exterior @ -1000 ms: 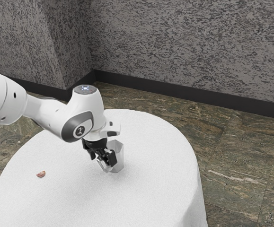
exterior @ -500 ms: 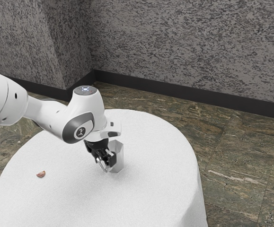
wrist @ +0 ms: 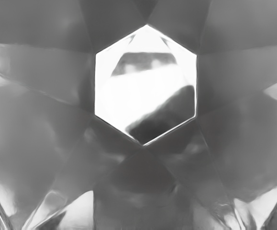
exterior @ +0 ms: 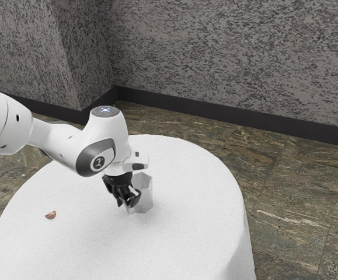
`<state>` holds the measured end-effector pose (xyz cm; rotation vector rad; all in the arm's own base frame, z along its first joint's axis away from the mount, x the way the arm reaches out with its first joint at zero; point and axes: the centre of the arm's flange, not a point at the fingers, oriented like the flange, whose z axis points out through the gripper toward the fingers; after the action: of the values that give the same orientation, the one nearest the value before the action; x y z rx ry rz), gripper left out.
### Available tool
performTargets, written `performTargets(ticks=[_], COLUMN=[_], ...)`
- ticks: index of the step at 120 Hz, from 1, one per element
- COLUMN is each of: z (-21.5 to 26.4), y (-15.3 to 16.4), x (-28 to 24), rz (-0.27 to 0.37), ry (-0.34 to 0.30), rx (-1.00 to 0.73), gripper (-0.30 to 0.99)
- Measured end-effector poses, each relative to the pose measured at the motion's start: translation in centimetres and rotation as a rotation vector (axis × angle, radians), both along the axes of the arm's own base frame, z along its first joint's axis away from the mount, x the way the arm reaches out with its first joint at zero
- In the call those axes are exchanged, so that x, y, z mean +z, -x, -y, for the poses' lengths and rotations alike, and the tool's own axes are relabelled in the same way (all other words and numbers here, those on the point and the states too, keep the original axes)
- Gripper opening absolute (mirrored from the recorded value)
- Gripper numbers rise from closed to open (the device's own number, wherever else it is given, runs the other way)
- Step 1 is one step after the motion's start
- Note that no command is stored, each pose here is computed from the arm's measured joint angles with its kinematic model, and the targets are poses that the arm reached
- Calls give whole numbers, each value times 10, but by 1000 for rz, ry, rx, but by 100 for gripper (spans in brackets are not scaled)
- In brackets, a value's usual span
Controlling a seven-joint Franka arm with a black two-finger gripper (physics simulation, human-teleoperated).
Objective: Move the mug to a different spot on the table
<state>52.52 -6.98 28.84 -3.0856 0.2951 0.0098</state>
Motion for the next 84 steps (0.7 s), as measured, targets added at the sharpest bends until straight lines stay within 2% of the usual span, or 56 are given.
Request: performTargets(ticks=[18, 30, 84], z=[0, -1, -7], y=[-1, -5, -26], x=[4, 9, 45], rz=[4, 36, 280], ry=[-4, -3, 30], rx=[21, 32, 66], gripper=[14, 10, 1])
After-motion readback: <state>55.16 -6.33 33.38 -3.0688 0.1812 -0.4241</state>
